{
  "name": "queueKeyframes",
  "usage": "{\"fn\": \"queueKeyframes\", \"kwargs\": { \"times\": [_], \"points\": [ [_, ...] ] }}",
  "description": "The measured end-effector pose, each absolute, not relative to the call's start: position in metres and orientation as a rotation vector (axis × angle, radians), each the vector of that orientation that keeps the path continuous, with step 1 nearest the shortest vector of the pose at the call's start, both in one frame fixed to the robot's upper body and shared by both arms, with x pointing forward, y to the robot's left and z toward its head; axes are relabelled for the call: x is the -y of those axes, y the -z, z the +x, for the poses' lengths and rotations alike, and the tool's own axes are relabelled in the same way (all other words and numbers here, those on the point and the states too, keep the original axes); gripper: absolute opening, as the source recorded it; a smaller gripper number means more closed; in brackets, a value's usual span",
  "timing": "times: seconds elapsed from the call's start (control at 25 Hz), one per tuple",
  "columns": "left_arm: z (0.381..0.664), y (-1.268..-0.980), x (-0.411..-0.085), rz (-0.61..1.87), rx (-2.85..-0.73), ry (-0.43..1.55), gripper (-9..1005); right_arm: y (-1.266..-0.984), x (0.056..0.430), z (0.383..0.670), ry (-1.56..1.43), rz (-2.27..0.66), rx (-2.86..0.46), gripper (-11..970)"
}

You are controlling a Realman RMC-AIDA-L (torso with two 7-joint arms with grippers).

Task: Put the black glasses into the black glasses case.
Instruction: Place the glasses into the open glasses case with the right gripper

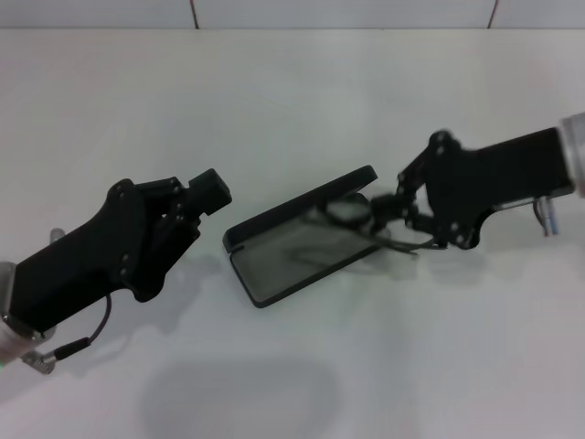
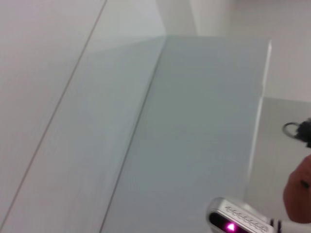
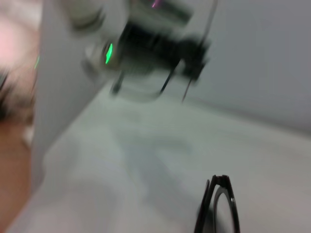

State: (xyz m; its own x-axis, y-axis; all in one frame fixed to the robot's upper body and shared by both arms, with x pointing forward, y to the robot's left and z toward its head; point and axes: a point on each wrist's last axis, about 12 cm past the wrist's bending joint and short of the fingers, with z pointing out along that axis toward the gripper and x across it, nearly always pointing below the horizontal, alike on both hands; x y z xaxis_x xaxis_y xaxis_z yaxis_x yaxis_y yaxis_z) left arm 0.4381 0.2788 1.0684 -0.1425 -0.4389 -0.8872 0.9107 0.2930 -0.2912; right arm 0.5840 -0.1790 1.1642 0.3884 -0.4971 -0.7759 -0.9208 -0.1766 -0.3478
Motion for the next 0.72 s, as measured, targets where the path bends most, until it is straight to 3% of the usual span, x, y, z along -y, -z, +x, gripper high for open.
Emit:
{"fn": "queueKeyframes", "kwargs": {
  "times": [0.36,0.72],
  "points": [
    [0.441,-1.061,-0.274,0.486,-1.254,1.247,41,-1.164,0.118,0.597,-0.432,-2.213,-1.167,33],
    [0.437,-1.058,-0.274,0.444,-1.263,1.231,41,-1.158,0.083,0.598,-0.303,-2.317,-1.053,34]
  ]
}}
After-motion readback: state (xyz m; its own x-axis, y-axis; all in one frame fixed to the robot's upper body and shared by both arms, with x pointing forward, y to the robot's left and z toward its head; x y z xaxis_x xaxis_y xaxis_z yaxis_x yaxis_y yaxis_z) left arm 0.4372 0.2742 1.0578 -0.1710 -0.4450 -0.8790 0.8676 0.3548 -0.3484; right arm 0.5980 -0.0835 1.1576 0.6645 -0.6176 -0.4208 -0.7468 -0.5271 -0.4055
